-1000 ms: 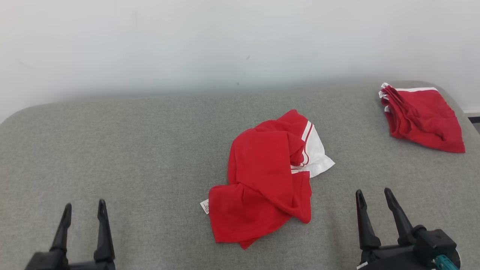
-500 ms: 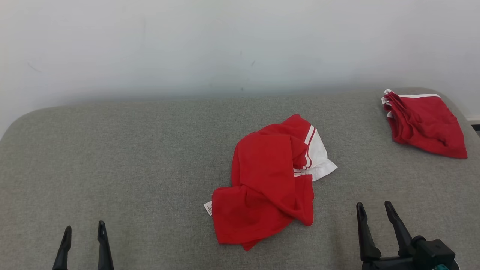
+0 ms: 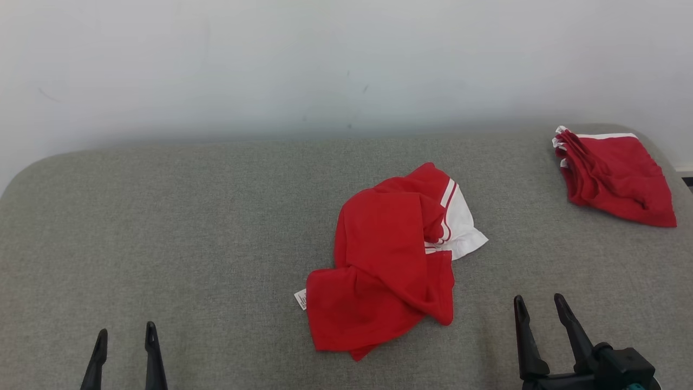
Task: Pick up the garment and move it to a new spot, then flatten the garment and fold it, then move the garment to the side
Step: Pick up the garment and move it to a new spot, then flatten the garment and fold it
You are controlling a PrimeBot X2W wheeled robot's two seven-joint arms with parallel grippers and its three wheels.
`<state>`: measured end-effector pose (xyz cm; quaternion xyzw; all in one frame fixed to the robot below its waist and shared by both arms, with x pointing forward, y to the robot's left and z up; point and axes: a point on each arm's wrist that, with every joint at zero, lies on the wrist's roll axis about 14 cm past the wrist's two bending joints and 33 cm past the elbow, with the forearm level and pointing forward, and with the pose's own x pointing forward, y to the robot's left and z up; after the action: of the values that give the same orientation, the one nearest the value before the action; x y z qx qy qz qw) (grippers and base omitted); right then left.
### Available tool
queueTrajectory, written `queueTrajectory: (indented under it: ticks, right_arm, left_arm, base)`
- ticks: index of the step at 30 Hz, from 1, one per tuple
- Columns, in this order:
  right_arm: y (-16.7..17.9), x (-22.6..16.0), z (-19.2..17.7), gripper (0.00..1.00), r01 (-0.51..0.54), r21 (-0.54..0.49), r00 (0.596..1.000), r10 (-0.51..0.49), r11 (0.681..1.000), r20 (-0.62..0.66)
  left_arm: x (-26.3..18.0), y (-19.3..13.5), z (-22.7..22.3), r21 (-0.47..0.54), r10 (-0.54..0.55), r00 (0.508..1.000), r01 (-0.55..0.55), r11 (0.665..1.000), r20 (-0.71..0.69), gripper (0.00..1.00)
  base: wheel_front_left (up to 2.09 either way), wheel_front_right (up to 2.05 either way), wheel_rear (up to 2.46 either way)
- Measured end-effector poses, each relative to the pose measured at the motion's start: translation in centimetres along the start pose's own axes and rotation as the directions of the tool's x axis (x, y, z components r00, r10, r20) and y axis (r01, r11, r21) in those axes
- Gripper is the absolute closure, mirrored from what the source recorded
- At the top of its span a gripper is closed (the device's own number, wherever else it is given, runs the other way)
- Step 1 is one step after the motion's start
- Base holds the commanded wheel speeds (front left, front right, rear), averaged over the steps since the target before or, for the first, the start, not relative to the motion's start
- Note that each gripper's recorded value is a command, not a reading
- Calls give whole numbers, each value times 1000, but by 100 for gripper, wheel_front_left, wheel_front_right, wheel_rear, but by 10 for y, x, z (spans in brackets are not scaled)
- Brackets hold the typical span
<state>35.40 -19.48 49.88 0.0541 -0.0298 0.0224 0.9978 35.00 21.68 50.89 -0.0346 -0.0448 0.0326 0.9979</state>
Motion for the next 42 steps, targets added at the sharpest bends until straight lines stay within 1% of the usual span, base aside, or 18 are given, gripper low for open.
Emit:
queueTrajectory:
  ticks: [19, 30, 35, 39, 40, 42]
  right_arm:
    - [0, 1, -5, 0, -1, 1, 1000, 1, 1000, -16]
    - [-4, 0, -7, 0, 13, 2, 1000, -13, 1000, -21]
    - [-6, 1, -8, 0, 22, 6, 999, -21, 1000, -24]
    - [-6, 3, -10, 0, 25, 12, 999, -25, 1000, -29]
    - [-6, 3, -10, 0, 25, 12, 999, -25, 1000, -29]
    - [-7, 4, -11, 0, 30, 14, 999, -30, 999, -32]
  left_arm:
    - [0, 4, -4, 9, 10, 1000, -10, 1000, -10, 0]
    - [7, -4, -3, 17, -12, 1000, 12, 1000, -4, 0]
    - [17, -27, 2, 20, -88, 996, 87, 996, 16, 0]
    - [30, -61, 8, 18, -192, 981, 191, 981, 38, 0]
    - [30, -61, 8, 18, -192, 981, 191, 981, 38, 0]
    - [35, -81, 10, 17, -248, 968, 248, 969, 47, 0]
  base:
    - [0, 0, 0]
    - [0, 0, 0]
    - [0, 0, 0]
    - [0, 0, 0]
    - [0, 0, 0]
    - [0, 0, 0]
